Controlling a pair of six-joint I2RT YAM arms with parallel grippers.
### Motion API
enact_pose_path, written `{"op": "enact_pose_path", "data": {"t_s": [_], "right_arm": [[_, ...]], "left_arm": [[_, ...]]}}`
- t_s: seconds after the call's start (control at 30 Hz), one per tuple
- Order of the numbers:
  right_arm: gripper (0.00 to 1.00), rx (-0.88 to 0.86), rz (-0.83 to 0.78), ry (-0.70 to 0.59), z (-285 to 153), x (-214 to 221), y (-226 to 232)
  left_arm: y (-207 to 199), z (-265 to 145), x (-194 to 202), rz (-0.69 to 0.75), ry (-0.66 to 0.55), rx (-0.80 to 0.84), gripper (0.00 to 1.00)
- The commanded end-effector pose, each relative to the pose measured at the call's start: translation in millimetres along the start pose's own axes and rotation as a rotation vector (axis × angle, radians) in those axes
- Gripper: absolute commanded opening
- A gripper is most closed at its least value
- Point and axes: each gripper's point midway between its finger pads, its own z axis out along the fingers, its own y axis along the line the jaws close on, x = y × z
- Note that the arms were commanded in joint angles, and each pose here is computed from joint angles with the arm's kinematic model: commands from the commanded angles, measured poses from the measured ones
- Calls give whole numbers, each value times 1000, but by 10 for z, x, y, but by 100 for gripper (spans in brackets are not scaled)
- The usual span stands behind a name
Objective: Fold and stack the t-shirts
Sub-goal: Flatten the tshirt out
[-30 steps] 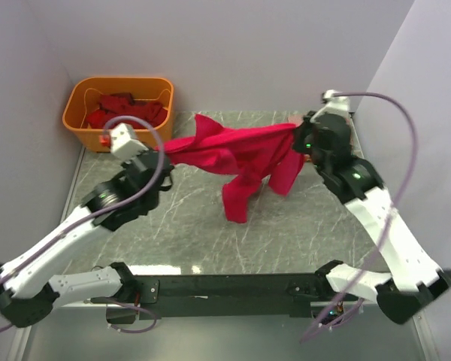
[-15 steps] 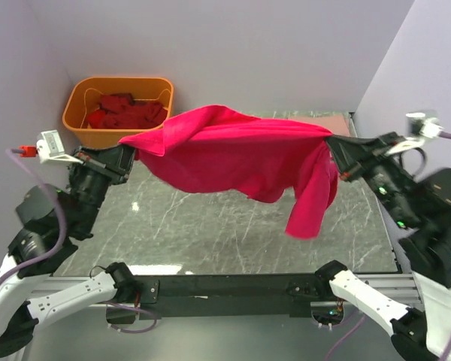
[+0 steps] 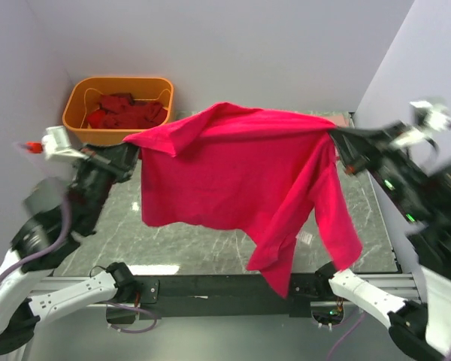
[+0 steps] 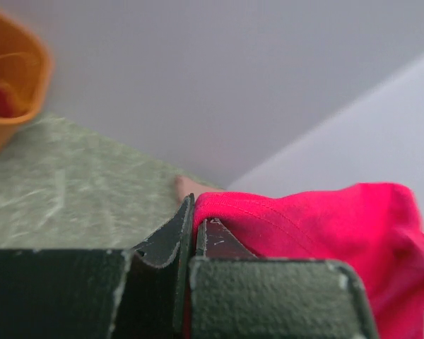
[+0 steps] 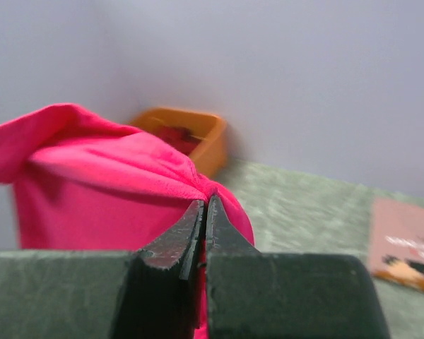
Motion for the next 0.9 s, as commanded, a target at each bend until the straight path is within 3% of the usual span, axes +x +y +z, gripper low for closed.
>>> {"op": "enact_pose_path", "data": {"t_s": [0.0, 0.1, 0.17, 0.2, 0.23, 0.27, 0.3, 0.37, 0.43, 0.53, 0.6, 0.63, 0.73, 0.83, 0.87], "right_arm": [[0, 279, -112, 37, 538, 180, -604], [0, 242, -145, 193, 1091, 733, -881], [0, 155, -104, 345, 1484, 1335, -1117], [0, 154, -107, 373, 1639, 1504, -1207], [3, 157, -96, 481, 1860, 1977, -1386], [12, 129, -119, 524, 1985, 2162, -1441], [30, 115, -111, 554, 2114, 2336, -1491], [42, 143, -83, 630, 2436, 2812, -1723], [50, 215, -38, 731, 2582, 3281, -1951], [56, 280, -19, 749, 2647, 3260, -1931], [70, 331, -19, 743, 2540, 3334, -1916], [83, 355, -43, 694, 2466, 3139, -1831], [88, 418, 47, 703, 2019, 3345, -1736], [89, 442, 135, 596, 1753, 3147, -1614], [89, 508, 207, 584, 1575, 3336, -1662]], "left_arm": [[778, 212, 94, 86, -143, -418, 1], [1388, 341, 369, 188, -160, -692, 5], [1749, 581, 824, 215, 44, -746, 4], [2128, 717, 845, 181, 46, -798, 4], [2374, 812, 1068, 184, 127, -828, 8], [2490, 855, 1280, 164, 219, -817, 29], [2646, 886, 1354, 165, 227, -847, 50], [2851, 964, 1485, 194, 250, -907, 99], [2988, 1005, 1554, 204, 280, -956, 100], [2987, 1059, 1538, 207, 287, -972, 99], [3011, 1021, 1589, 205, 305, -968, 99], [3006, 1004, 1609, 199, 311, -956, 99], [3053, 835, 1799, 162, 379, -944, 99], [3107, 593, 1984, 123, 440, -926, 99], [3190, 460, 2090, 113, 467, -936, 100]]}}
